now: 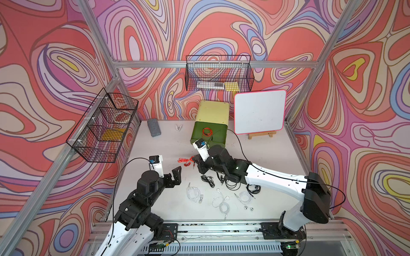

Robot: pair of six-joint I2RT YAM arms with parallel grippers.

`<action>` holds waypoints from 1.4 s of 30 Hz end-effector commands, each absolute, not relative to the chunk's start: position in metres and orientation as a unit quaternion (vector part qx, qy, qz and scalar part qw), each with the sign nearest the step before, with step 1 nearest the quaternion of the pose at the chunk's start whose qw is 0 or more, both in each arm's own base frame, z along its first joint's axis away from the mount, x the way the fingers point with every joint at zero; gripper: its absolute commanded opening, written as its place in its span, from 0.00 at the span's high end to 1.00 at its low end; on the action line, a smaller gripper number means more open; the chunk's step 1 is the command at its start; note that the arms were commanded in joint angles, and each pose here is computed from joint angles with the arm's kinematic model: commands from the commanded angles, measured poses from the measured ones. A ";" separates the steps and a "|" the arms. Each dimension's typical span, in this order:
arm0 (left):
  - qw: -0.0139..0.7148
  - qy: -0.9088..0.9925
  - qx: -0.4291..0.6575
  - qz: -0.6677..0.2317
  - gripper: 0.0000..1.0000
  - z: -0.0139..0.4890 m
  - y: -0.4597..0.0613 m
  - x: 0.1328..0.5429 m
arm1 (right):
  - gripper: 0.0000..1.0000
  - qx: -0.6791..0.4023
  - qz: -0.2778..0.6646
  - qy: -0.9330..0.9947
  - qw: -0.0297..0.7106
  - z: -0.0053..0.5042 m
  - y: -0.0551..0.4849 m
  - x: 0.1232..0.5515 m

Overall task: Place the wired earphones into the drawer by color
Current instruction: Place the wired earphones in the drawer.

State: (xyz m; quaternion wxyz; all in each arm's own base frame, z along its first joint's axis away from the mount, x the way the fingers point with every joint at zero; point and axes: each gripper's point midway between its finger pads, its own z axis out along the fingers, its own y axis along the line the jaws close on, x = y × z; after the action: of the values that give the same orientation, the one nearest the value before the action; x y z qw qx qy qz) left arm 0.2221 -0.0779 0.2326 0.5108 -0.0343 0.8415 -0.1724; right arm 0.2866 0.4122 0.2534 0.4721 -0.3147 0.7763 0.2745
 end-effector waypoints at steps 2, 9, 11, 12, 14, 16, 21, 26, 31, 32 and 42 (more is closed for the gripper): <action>0.532 0.821 0.004 -0.208 0.01 0.255 -0.095 0.225 | 1.00 -0.284 0.244 0.771 0.516 0.280 0.380 0.308; 0.515 0.831 0.008 -0.211 0.01 0.245 -0.104 0.235 | 1.00 -0.228 0.214 0.770 0.557 0.307 0.331 0.346; 0.511 0.833 0.007 -0.213 0.01 0.243 -0.106 0.238 | 1.00 -0.216 0.203 0.774 0.559 0.307 0.319 0.359; 0.509 0.833 0.007 -0.215 0.01 0.243 -0.108 0.239 | 1.00 -0.210 0.197 0.777 0.560 0.307 0.314 0.365; 0.506 0.835 0.007 -0.219 0.01 0.241 -0.111 0.242 | 1.00 -0.198 0.186 0.784 0.558 0.302 0.304 0.377; 0.503 0.836 0.004 -0.219 0.01 0.238 -0.112 0.245 | 1.00 -0.187 0.177 0.790 0.556 0.297 0.294 0.388; 0.497 0.842 -0.010 -0.209 0.01 0.232 -0.110 0.253 | 1.00 -0.165 0.168 0.800 0.552 0.285 0.279 0.410; 0.487 0.848 -0.012 -0.207 0.01 0.225 -0.114 0.259 | 1.00 -0.157 0.161 0.806 0.548 0.276 0.275 0.429; 0.481 0.853 -0.014 -0.204 0.01 0.220 -0.115 0.262 | 1.00 -0.153 0.160 0.810 0.544 0.268 0.277 0.444; 0.480 0.853 -0.016 -0.204 0.01 0.219 -0.114 0.263 | 1.00 -0.154 0.160 0.811 0.542 0.265 0.278 0.448; 0.475 0.856 -0.018 -0.202 0.01 0.214 -0.114 0.262 | 1.00 -0.155 0.164 0.818 0.529 0.246 0.290 0.474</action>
State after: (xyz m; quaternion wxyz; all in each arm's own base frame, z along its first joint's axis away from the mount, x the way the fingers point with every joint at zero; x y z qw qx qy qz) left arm 0.2602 -0.1141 0.2115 0.4669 -0.0145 0.8611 -0.2008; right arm 0.4652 0.2858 0.2434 0.5242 -0.1576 0.8224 0.1550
